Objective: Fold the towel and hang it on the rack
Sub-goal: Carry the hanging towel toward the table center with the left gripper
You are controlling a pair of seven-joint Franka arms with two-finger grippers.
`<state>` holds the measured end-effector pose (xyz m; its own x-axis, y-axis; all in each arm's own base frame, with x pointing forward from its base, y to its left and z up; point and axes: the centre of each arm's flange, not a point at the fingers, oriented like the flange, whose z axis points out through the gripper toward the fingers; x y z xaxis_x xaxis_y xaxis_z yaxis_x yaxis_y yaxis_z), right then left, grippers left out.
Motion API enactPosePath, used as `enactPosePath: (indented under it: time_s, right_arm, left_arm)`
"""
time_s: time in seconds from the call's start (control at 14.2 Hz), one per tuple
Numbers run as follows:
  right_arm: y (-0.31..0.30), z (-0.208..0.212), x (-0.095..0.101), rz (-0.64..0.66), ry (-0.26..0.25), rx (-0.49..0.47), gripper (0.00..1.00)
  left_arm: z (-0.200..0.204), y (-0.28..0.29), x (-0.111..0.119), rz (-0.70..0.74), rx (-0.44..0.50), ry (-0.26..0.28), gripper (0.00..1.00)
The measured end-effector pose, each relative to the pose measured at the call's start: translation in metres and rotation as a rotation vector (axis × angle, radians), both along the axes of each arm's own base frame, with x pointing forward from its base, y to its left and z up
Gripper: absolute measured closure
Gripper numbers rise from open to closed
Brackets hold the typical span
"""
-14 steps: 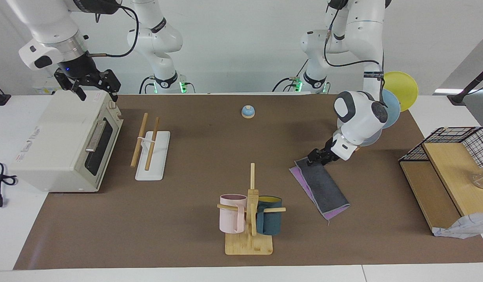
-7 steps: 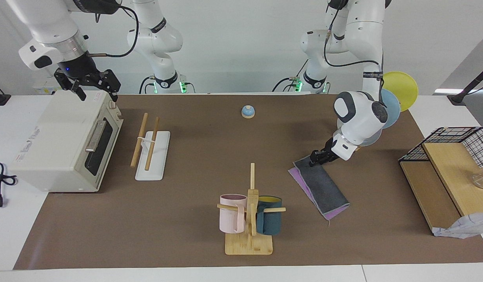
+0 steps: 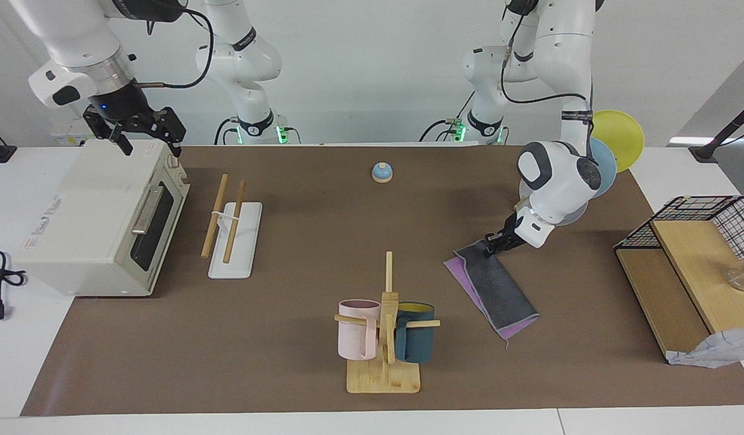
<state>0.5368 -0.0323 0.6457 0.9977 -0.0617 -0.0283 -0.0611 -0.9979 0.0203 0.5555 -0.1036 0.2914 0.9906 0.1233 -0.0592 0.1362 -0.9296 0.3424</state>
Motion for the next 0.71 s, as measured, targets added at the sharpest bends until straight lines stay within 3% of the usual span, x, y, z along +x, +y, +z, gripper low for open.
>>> enactPosePath:
  time_s: [0.28,0.71]
  right_arm:
    - [0.000,0.000,0.000,0.000,0.000,0.000,0.00]
    - [0.000,0.000,0.000,-0.001,0.000,0.000,0.00]
  left_arm:
    - [0.024,-0.005,0.008,0.041,-0.049,0.031,0.98]
    - [0.125,-0.033,0.020,0.354,-0.097,0.178,0.98]
